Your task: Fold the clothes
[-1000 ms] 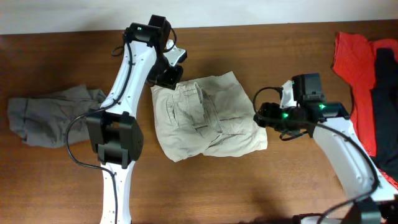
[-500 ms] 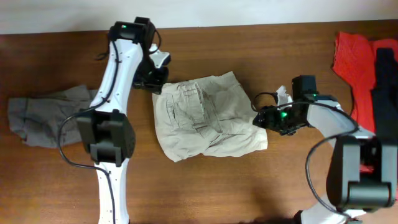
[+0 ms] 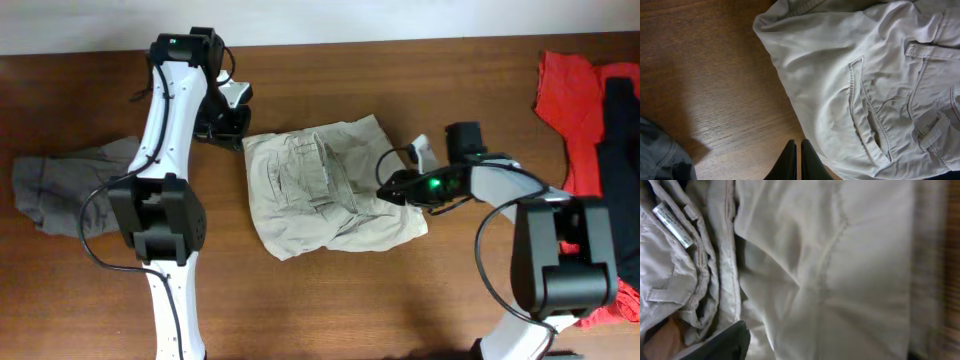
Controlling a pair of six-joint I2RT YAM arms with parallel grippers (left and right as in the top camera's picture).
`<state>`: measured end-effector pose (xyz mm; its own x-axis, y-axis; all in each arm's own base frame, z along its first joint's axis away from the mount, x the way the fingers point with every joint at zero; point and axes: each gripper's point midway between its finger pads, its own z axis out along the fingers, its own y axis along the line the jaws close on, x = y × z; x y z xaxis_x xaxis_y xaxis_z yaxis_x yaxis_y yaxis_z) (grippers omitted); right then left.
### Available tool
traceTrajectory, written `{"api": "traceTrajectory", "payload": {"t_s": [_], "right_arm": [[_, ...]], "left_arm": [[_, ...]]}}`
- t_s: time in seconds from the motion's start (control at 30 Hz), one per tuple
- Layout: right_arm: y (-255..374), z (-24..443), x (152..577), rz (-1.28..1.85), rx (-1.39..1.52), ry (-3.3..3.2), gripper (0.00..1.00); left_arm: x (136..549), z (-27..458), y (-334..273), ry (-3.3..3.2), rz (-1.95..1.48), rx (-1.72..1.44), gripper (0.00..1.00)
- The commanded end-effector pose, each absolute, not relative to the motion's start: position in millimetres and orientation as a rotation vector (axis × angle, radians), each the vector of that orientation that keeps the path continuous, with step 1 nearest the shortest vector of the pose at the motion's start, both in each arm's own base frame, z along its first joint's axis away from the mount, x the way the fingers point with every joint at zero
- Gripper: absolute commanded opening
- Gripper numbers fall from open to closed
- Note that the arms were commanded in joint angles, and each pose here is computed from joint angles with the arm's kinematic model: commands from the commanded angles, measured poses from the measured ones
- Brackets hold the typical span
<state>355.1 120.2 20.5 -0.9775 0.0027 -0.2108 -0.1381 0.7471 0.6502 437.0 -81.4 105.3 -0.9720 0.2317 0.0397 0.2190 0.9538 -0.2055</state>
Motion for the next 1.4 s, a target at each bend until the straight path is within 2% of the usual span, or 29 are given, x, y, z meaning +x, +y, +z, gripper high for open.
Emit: {"api": "traceTrajectory", "payload": {"t_s": [0.0, 0.03, 0.13, 0.27, 0.57, 0.73, 0.87, 1.13, 1.2, 1.23, 1.3, 1.37], "right_arm": [[136.1, 13.1, 352.5, 1.098, -0.139, 2.751, 0.53], [136.4, 13.6, 354.3, 1.096, -0.144, 2.742, 0.46], [132.7, 19.5, 362.2, 1.085, -0.144, 2.714, 0.17], [108.6, 40.5, 368.3, 1.038, -0.064, 2.711, 0.05], [45.8, 115.2, 354.5, 0.61, 0.058, 2.76, 0.04], [54.1, 151.4, 349.9, 0.529, -0.005, 2.7, 0.05], [58.5, 143.8, 347.0, 0.498, 0.032, 2.741, 0.06], [12.1, 116.5, 342.2, 0.249, 0.23, 2.84, 0.06], [-4.2, 106.6, 341.2, 0.215, 0.293, 2.854, 0.12], [-11.6, 100.9, 341.2, 0.213, 0.326, 2.859, 0.22], [-23.5, 87.2, 343.5, 0.225, 0.385, 2.865, 0.68], [-29.7, 74.8, 347.8, 0.283, 0.432, 2.866, 0.75]], "left_arm": [[439.2, 104.8, -81.2, -3.048, 0.299, -0.337, 0.05], [439.2, 104.8, -81.1, -3.048, 0.298, -0.338, 0.06], [439.3, 104.8, -81.1, -3.048, 0.298, -0.342, 0.05], [438.7, 104.9, -81.4, -3.046, 0.3, -0.342, 0.06], [441.3, 106.0, -90.7, -3.053, 0.358, -0.364, 0.06], [442.5, 105.9, -92.7, -3.058, 0.359, -0.372, 0.06], [441.6, 106.0, -94.1, -3.055, 0.359, -0.376, 0.06], [440.7, 106.0, -95.0, -3.052, 0.359, -0.379, 0.06], [441.0, 106.0, -95.1, -3.053, 0.359, -0.379, 0.06], [441.4, 106.0, -95.1, -3.054, 0.359, -0.38, 0.06], [442.0, 106.0, -95.2, -3.057, 0.36, -0.381, 0.06], [442.7, 105.9, -95.3, -3.06, 0.36, -0.381, 0.06]]}}
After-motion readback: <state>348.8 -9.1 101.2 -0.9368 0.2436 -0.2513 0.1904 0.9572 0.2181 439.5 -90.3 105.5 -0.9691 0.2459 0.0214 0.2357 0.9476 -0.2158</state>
